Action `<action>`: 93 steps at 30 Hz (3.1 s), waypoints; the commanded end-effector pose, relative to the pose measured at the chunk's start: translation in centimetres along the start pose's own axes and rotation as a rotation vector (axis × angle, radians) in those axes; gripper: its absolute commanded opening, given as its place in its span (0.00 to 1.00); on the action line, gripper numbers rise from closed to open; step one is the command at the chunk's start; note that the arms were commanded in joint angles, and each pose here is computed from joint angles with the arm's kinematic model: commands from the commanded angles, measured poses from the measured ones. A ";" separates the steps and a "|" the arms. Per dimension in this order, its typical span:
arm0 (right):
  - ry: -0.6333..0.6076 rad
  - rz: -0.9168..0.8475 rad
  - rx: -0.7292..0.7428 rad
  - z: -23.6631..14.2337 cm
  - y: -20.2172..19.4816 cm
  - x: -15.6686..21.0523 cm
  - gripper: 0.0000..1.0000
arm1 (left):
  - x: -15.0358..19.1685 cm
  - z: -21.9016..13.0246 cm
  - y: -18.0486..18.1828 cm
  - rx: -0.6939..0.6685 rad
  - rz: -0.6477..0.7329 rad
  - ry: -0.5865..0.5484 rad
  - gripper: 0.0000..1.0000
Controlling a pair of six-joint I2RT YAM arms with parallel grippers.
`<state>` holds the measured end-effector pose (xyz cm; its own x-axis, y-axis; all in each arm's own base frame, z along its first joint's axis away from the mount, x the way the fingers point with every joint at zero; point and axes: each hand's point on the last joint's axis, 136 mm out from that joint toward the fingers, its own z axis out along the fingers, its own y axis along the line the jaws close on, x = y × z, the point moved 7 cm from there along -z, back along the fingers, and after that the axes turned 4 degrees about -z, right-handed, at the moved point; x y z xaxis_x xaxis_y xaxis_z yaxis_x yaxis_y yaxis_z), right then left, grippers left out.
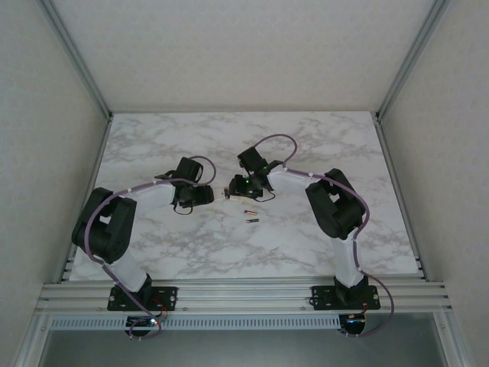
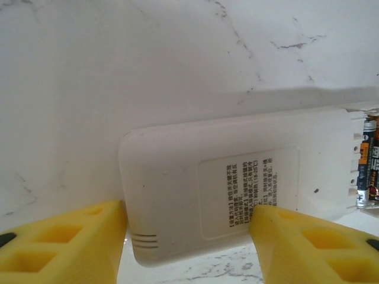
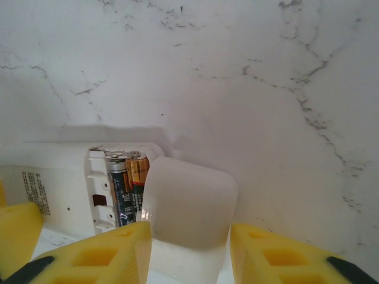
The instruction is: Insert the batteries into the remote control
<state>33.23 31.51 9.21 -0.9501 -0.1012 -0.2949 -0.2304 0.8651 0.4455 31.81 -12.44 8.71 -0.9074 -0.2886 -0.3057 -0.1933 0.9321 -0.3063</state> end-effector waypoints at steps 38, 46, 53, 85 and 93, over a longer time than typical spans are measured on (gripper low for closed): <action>0.050 -0.149 0.014 2.1 1.6 -0.1 0.35 | -0.6 1.2 1.0 -0.077 0.021 -0.033 0.55; 0.076 -0.197 0.003 2.9 3.8 1.4 0.32 | -0.8 1.1 0.5 -0.052 0.019 -0.035 0.54; 0.112 -0.164 0.018 4.8 4.4 3.0 0.26 | -0.7 1.2 0.1 -0.025 0.014 -0.033 0.54; 0.225 -1.160 0.096 0.4 6.7 -0.4 0.96 | 1.1 -15.8 3.4 0.246 -0.264 -0.548 0.98; 0.229 -1.217 0.162 4.1 6.2 -0.2 0.85 | 3.3 -14.8 3.8 0.339 -0.328 -0.487 0.99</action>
<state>33.31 38.40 9.17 -0.2121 -0.9240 -0.3183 -0.9613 0.2559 -0.1023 22.89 -6.43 19.52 -0.5459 -0.6416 -0.5388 -0.2394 0.7358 -0.6335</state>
